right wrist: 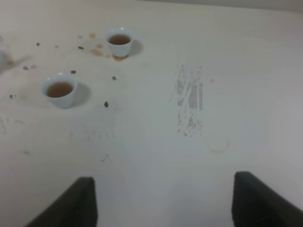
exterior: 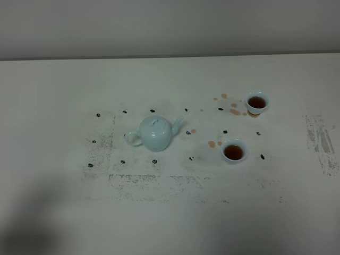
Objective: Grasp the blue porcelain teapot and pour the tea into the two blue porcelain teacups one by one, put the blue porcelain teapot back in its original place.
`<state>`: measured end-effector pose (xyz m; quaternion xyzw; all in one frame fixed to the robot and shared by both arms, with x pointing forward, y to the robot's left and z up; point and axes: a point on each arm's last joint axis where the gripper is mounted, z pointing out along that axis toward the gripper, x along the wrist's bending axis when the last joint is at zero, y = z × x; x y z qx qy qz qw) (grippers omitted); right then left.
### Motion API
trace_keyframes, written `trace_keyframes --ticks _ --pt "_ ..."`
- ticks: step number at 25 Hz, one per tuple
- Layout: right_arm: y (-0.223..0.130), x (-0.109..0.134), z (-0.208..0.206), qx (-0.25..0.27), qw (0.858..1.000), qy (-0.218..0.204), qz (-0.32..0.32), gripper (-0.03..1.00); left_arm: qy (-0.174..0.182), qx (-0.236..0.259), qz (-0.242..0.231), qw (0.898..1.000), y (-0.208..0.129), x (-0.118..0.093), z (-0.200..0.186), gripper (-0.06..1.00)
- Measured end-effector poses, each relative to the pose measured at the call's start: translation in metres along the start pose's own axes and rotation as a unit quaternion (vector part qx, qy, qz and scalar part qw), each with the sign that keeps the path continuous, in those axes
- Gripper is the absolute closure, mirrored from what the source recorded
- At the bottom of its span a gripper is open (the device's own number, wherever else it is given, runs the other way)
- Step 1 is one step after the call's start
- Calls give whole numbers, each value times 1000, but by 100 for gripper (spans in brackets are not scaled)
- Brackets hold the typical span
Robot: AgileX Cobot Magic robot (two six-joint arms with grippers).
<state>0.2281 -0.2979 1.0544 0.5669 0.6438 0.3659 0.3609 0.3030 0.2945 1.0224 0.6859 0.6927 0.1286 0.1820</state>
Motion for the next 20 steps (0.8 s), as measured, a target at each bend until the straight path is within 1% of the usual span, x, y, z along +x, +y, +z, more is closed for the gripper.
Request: trace_keyframes --ticks 3,5,7,9,12,20 --pt "0 0 0 0 1000 0 0 39 -4 -90 6 996 -21 0 -17 89" --pt "0 0 0 0 1000 0 0 39 -6 -143 9 990 -33 0 -25 89" --pt "0 0 0 0 1000 0 0 39 -7 -194 13 981 -45 0 -32 88" --pt "0 0 0 0 1000 0 0 39 -8 -226 15 974 -53 0 -36 88" --pt "0 0 0 0 1000 0 0 39 -9 -246 17 969 -59 0 -39 87" --pt "0 0 0 0 1000 0 0 39 -9 -247 17 969 -60 0 -39 87"
